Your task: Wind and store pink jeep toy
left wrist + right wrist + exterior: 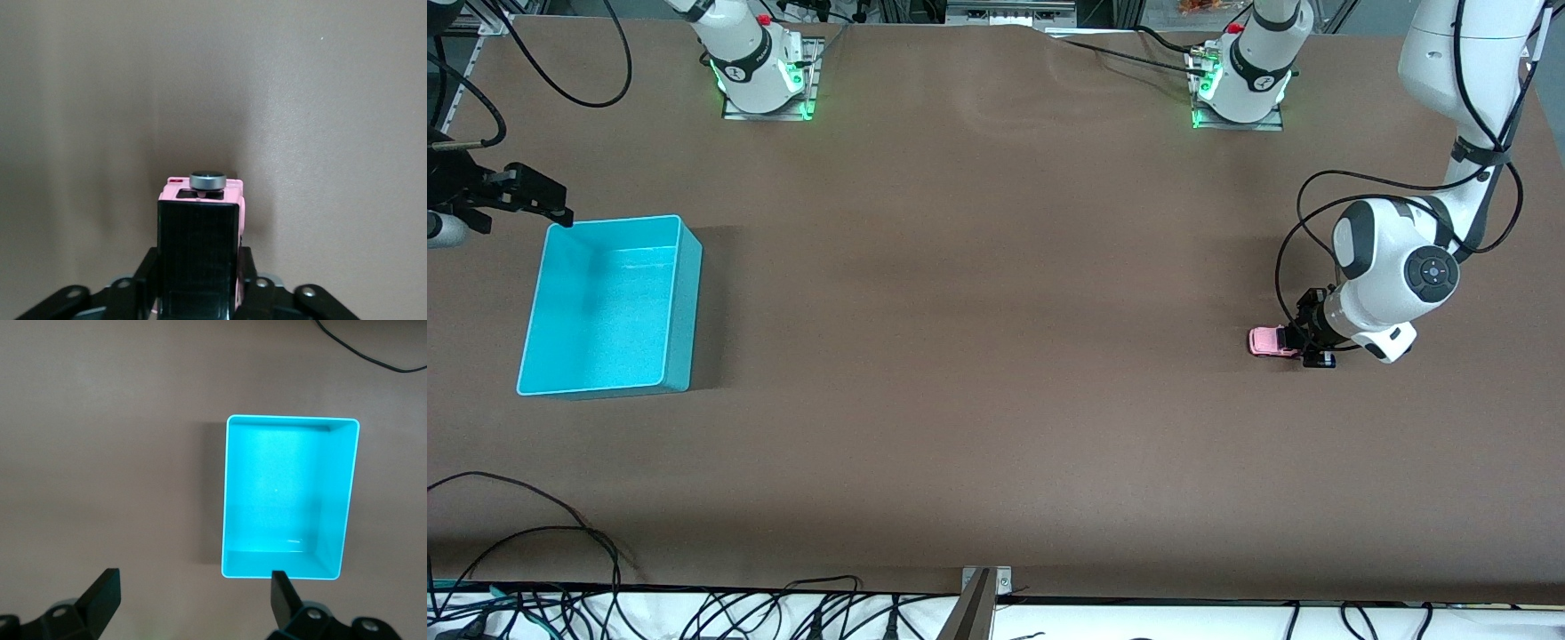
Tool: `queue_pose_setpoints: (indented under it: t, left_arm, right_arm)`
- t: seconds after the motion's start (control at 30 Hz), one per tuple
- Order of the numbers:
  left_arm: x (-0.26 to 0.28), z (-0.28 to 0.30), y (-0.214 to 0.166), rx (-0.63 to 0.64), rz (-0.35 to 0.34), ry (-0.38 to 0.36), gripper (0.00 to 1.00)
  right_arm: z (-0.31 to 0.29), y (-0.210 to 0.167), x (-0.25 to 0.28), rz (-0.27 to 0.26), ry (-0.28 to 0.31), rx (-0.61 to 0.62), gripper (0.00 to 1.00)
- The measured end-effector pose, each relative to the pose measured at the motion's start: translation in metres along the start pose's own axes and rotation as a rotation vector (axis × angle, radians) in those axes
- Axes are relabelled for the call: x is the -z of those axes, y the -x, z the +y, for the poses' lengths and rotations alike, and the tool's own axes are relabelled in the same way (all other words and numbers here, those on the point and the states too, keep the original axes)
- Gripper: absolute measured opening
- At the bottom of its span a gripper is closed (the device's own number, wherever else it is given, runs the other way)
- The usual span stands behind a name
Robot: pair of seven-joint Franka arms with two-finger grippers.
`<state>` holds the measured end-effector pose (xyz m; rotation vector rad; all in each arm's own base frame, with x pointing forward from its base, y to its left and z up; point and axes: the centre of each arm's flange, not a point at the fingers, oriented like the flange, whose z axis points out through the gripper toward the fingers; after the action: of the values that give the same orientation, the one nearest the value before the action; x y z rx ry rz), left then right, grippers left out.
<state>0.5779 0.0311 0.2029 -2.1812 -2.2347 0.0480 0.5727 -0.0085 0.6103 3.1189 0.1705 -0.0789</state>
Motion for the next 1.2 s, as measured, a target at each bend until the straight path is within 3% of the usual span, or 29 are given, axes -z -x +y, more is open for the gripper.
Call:
queue_pose_setpoints:
  t: [0.47, 1.2]
  left_arm:
    - [0.029, 0.015, 0.012, 0.053, -0.005, 0.050, 0.49]
    - [0.012, -0.012, 0.169, 0.070, -0.002, -0.006, 0.49]
  right_arm:
    - [0.000, 0.000, 0.000, 0.000, 0.000, 0.001, 1.00]
    - [0.000, 0.000, 0.000, 0.000, 0.000, 0.001, 1.00]
